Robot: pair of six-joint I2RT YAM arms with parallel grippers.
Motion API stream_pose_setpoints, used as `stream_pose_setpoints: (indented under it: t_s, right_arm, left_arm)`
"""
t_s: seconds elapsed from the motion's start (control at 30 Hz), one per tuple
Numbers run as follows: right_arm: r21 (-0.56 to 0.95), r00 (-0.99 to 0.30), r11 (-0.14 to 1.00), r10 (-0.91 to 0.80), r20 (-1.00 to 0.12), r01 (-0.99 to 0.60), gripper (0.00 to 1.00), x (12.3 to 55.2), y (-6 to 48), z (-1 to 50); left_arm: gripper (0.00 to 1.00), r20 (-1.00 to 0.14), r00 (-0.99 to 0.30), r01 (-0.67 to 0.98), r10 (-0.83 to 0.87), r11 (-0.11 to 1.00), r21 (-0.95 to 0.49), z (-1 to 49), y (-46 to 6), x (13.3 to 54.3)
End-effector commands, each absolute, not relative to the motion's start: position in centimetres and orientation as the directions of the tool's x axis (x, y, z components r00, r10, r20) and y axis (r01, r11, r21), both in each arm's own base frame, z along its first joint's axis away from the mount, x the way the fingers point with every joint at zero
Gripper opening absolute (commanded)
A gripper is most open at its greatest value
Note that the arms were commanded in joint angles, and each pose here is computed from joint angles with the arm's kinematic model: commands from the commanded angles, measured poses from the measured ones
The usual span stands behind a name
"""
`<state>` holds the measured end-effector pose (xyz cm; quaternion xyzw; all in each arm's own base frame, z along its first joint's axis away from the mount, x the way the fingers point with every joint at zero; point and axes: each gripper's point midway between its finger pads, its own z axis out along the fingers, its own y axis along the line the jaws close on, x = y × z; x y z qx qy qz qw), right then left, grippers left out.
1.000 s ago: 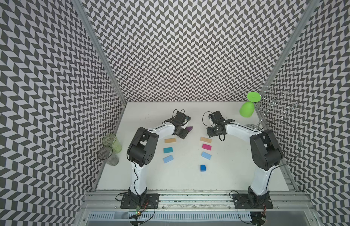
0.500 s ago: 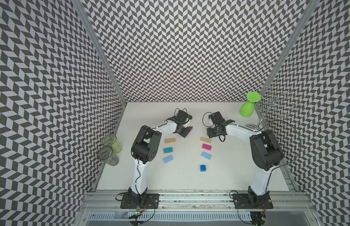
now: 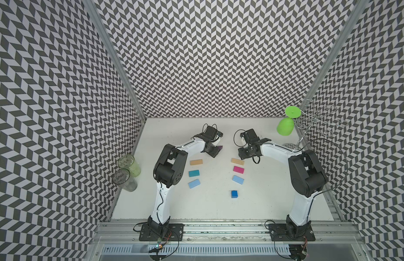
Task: Assemble a heart with building blocks
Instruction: Assemble the building block at the center of the board.
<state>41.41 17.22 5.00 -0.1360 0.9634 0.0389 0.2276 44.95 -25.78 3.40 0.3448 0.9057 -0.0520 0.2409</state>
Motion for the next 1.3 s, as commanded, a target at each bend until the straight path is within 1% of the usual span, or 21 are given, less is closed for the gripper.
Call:
stream_pose_setpoints:
  t_s: [0.0, 0.23, 1.13, 1.27]
  right_arm:
    - [0.028, -0.839, 0.957, -0.240, -0.488, -0.290, 0.33, 42.2, 17.8, 5.9]
    - [0.032, -0.840, 0.956, -0.241, -0.486, -0.293, 0.33, 42.2, 17.9, 5.8]
    - [0.035, -0.841, 0.956, -0.237, -0.487, -0.290, 0.33, 42.3, 18.0, 5.7]
    - [0.036, -0.842, 0.956, -0.238, -0.485, -0.291, 0.33, 42.2, 18.0, 5.6]
  left_arm:
    - [0.55, -0.427, -0.661, 0.653, 0.617, 0.753, 0.077, 2.1, -25.3, 44.6]
    - [0.57, -0.428, -0.668, 0.642, 0.609, 0.762, 0.083, 2.2, -24.7, 44.9]
    - [0.57, -0.444, -0.676, 0.630, 0.588, 0.774, 0.066, 2.3, -24.6, 45.3]
    - [0.59, -0.443, -0.677, 0.631, 0.587, 0.774, 0.060, 2.1, -24.8, 45.3]
